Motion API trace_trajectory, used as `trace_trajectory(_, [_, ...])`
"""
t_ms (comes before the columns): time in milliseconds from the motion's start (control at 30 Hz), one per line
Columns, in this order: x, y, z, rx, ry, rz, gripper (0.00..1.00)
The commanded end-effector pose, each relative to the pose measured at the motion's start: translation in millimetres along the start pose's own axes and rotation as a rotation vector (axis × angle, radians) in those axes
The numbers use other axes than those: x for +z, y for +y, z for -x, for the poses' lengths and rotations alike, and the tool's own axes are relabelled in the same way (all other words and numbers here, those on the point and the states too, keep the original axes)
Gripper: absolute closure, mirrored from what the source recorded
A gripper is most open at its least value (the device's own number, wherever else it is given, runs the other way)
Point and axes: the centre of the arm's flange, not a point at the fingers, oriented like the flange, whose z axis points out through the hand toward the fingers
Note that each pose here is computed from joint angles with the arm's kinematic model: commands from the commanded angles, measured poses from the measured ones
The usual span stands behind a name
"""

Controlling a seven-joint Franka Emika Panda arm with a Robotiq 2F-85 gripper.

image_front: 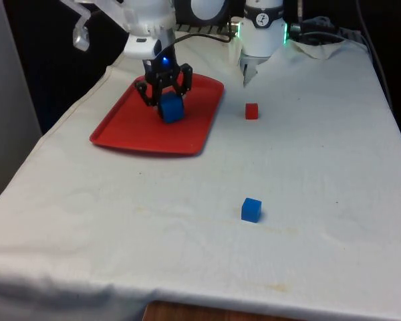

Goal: Pick up the largest block and place it onto the tray.

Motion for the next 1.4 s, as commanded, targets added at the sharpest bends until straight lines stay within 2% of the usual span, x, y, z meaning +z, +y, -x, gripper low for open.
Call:
trace_trajectory(0, [0,-2.5,0.2,-0.001,0.001,0.013,1.0])
trace_trajectory(100, [1,-1.7,0.7,-0.001,-0.001,0.009,1.0])
trace_trajectory(133, [2,-1.3,0.4,-0.001,-0.003,-0.001,1.0])
trace_trajectory(167, [1,-1.4,0.4,-0.001,0.0,0.006,1.0])
trace_trajectory(300, [2,-1.3,0.1,-0.002,-0.001,0.003,1.0])
trace_trajectory(333, [2,-1.4,0.1,-0.002,-0.001,0.002,0.93])
trace_trajectory(367, [1,-1.1,0.2,-0.001,-0.001,0.001,0.75])
trace_trajectory(433, [2,-0.9,0.5,-0.001,-0.002,-0.002,0.55])
trace_trajectory(467, [1,-1.2,0.1,-0.001,-0.001,0.0,0.55])
trace_trajectory(567, [2,-1.3,0.4,-0.001,-0.002,-0.001,0.25])
trace_trajectory(600, [2,-1.1,0.0,-0.002,-0.002,-0.001,0.05])
trace_trajectory(633, [2,-0.9,0.5,-0.001,-0.002,-0.002,0.01])
trace_trajectory(867, [2,-1.2,0.1,-0.002,-0.002,-0.002,0.0])
trace_trajectory(933, [-6,0.0,-0.9,-0.003,0.005,0.001,0.0])
trace_trajectory(967, [0,0.5,-0.5,-0.003,0.002,0.0,0.0])
trace_trajectory(1000, [-10,0.2,-1.4,-0.003,0.01,0.001,0.0])
trace_trajectory(1200, [-28,1.0,-6.4,-0.01,0.028,0.003,0.0])
trace_trajectory(1233, [-20,2.5,-6.4,-0.011,0.036,0.0,0.0])
trace_trajectory(1267, [-30,0.9,-6.7,-0.009,0.03,0.002,0.0])
trace_trajectory(1367, [-37,0.8,-8.4,-0.013,0.036,0.001,0.0])
